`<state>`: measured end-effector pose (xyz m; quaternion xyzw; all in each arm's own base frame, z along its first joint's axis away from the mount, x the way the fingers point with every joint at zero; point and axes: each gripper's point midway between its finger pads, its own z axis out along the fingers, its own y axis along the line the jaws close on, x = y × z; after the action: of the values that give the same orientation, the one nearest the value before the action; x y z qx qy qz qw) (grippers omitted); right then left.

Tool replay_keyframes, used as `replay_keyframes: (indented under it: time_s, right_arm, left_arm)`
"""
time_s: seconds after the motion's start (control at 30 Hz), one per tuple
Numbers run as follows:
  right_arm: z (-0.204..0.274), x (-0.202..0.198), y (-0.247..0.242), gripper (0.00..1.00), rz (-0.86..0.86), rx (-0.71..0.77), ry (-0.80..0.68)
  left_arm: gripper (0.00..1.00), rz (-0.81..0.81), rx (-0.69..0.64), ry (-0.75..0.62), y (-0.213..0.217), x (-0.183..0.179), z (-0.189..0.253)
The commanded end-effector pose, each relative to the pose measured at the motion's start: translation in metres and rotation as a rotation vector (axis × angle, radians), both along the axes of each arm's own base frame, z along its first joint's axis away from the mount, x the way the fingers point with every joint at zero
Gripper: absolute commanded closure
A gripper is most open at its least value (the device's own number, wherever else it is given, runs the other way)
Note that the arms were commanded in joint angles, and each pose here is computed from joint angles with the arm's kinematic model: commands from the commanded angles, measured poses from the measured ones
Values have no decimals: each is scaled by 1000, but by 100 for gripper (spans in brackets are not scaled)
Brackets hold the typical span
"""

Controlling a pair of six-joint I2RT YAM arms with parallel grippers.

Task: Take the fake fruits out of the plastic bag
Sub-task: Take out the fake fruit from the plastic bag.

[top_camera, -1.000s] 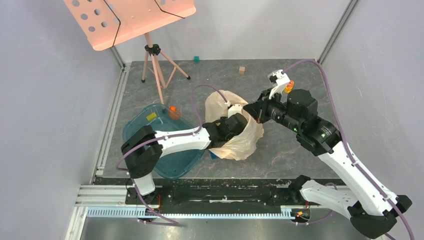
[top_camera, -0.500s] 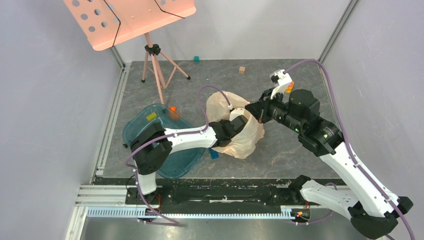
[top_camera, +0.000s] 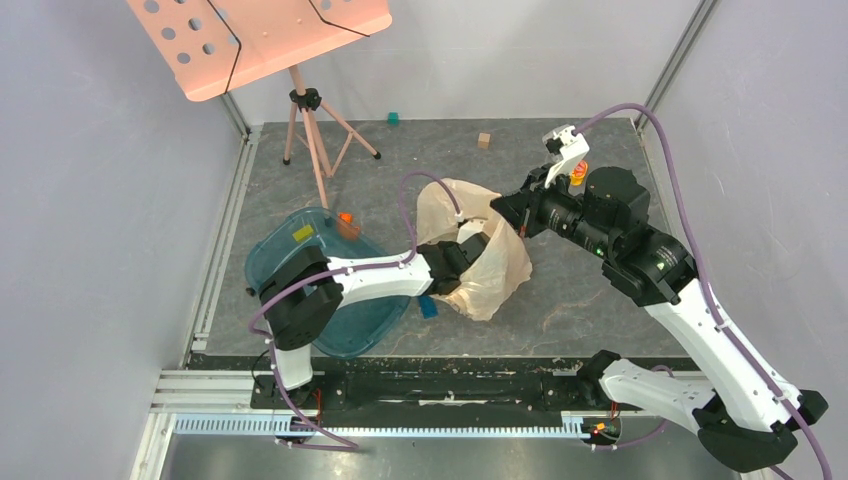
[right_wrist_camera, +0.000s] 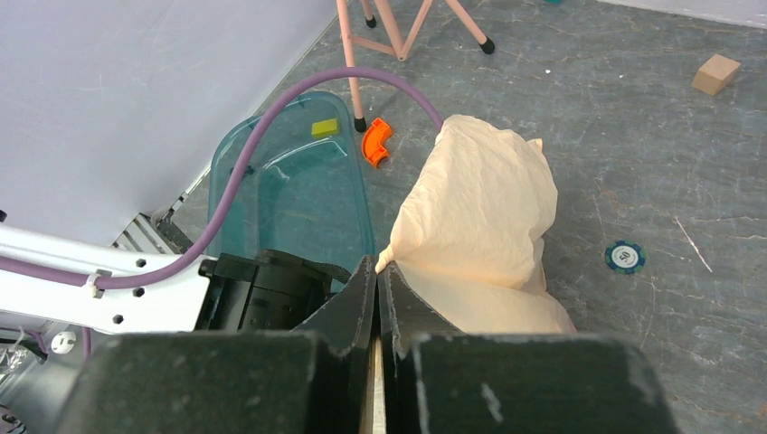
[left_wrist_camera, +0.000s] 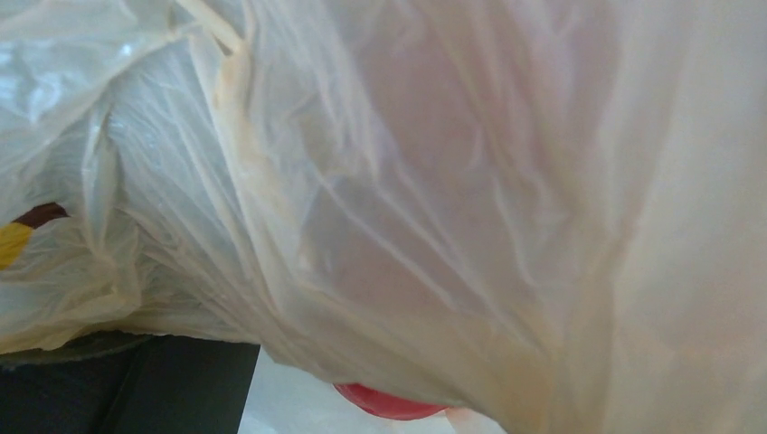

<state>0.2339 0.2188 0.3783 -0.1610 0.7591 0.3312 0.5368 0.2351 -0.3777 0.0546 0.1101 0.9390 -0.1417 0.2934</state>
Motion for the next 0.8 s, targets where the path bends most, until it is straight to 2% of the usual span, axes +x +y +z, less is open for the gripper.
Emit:
replay_keyframes:
  time_s: [0.0, 0.53, 0.77]
  right_arm:
    - [38, -2, -1, 100, 3, 68, -106]
    - [22, -1, 0, 100, -4, 69, -81]
    - [23, -3, -5, 100, -18, 66, -91]
  left_arm:
    - [0, -53, -10, 23, 4, -11, -2]
    - [1, -63, 103, 113, 31, -37, -46]
    - [36, -61, 61, 88, 20, -30, -39]
